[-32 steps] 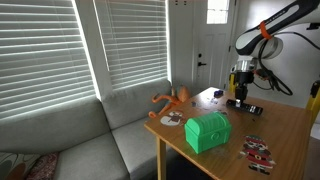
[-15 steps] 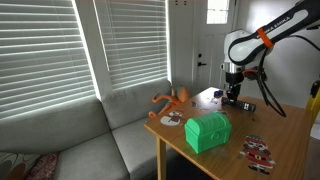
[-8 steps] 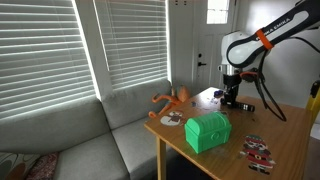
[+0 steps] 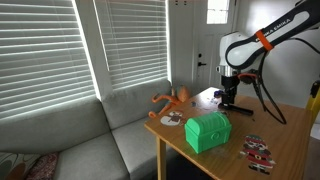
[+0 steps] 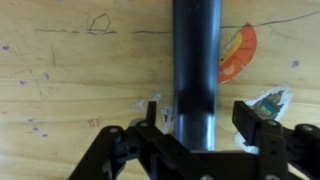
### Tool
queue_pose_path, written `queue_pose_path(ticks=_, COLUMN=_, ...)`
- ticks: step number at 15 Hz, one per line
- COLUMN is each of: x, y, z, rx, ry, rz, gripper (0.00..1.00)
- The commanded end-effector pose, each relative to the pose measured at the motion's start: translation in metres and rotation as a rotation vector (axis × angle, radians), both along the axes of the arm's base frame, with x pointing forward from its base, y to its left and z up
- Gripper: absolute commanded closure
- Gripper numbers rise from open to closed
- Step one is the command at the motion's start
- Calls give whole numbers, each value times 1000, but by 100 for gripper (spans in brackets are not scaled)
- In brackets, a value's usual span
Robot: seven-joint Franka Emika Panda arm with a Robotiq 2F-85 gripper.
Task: Flip the remote control over on the table
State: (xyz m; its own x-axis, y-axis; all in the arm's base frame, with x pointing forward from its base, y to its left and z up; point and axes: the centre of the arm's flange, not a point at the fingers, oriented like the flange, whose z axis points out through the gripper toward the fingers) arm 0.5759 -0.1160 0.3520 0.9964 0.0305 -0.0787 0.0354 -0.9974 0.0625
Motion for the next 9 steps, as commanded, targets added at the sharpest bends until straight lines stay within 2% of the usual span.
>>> queue_pose_path(ticks=1, x=-11, y=4, z=11, rx=-13, ry=-33, rz=-9, gripper=0)
queue_pose_path(ticks=9, x=-45, y=-8, z=62, rx=4, ry=-103, rz=-17, gripper=0)
